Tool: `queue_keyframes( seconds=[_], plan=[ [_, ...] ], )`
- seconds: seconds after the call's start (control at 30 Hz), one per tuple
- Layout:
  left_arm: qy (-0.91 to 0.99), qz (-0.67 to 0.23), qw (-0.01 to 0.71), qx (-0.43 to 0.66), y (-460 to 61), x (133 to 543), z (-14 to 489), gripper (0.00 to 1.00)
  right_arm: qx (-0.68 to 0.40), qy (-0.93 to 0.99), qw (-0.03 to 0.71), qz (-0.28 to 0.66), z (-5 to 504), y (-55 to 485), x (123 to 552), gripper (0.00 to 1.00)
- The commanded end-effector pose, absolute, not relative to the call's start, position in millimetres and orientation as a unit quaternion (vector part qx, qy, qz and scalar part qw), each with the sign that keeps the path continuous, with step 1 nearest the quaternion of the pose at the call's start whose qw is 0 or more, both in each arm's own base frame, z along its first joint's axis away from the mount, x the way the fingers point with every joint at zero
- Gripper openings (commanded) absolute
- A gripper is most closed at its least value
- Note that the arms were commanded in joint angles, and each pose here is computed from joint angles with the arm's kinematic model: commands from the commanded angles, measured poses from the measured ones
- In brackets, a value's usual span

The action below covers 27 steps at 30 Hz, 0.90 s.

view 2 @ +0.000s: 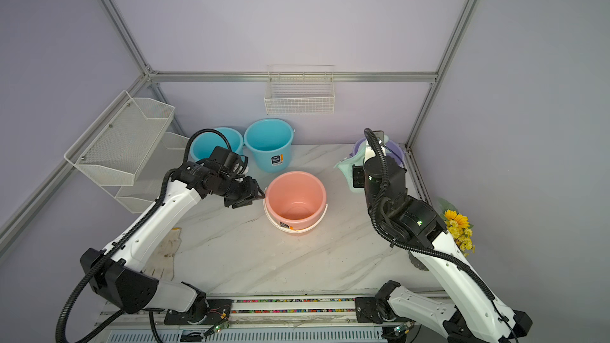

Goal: Wipe the inside of the bucket with a cloth
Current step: Adjust the bucket at the center of the board.

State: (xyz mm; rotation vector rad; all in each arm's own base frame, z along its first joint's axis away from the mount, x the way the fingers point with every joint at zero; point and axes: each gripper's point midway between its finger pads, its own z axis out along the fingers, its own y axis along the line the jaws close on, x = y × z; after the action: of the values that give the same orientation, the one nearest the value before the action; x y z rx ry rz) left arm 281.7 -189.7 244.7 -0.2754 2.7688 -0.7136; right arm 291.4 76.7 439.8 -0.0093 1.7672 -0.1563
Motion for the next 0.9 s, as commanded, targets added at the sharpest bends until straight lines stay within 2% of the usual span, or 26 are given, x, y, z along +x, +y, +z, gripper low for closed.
queue_keyframes(
  seconds=[0.0, 0.2, 0.33, 0.5, 0.87],
  plan=[
    [0.95, -0.225, 0.159, -0.144, -189, 270, 247, 0.61, 0.001, 0.767, 0.639, -0.054, 441, 79, 293, 0.0],
    [0.944, -0.237, 0.152, -0.174, -216, 267, 228, 0.63, -0.012, 0.772, 0.634, -0.044, 432, 88, 298, 0.0],
    [0.95, -0.22, 0.132, -0.178, -228, 270, 204, 0.61, -0.016, 0.77, 0.637, -0.041, 430, 91, 299, 0.0],
    [0.953, -0.206, 0.141, -0.173, -231, 282, 192, 0.56, -0.018, 0.775, 0.631, -0.028, 427, 95, 300, 0.0],
    [0.967, -0.173, 0.14, -0.123, -217, 295, 194, 0.23, -0.016, 0.788, 0.614, -0.033, 422, 92, 296, 0.0]
  ],
)
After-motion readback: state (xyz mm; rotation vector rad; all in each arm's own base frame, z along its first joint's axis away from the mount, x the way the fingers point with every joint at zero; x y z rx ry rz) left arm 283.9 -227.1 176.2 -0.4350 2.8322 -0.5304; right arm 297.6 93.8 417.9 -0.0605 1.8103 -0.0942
